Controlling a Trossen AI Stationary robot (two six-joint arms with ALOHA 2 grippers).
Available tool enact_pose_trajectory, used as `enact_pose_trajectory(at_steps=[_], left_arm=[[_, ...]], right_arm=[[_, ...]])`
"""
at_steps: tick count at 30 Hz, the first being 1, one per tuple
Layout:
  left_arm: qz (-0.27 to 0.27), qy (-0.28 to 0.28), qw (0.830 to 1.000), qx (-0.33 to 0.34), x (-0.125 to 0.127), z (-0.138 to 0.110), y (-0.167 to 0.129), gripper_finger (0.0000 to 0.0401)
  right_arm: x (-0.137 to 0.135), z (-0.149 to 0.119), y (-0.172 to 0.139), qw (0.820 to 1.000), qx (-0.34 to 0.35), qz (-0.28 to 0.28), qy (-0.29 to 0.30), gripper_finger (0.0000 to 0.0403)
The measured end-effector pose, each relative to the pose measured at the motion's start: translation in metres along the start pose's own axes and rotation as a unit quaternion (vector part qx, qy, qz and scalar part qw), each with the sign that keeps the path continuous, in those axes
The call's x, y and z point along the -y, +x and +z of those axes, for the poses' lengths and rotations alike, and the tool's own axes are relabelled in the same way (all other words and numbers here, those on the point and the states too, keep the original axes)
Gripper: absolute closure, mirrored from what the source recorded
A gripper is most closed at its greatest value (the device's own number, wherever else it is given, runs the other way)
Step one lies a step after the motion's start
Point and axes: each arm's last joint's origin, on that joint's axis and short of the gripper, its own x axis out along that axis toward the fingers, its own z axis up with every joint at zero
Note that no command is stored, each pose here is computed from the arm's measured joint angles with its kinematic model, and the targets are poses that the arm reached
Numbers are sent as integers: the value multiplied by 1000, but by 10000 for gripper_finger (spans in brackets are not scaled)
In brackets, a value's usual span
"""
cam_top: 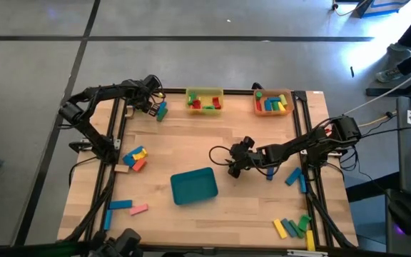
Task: Sort blocks by size
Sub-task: Put the light green arch block into the yellow bin
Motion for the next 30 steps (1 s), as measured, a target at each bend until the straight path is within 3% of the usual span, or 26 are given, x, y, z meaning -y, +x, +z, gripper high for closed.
enact_pose_trajectory(at_steps=[30], left_arm=[[25,-1,1000,5,-1,3,-2,270]], right_arm=[[0,0,0,1000,0,0,0,111]])
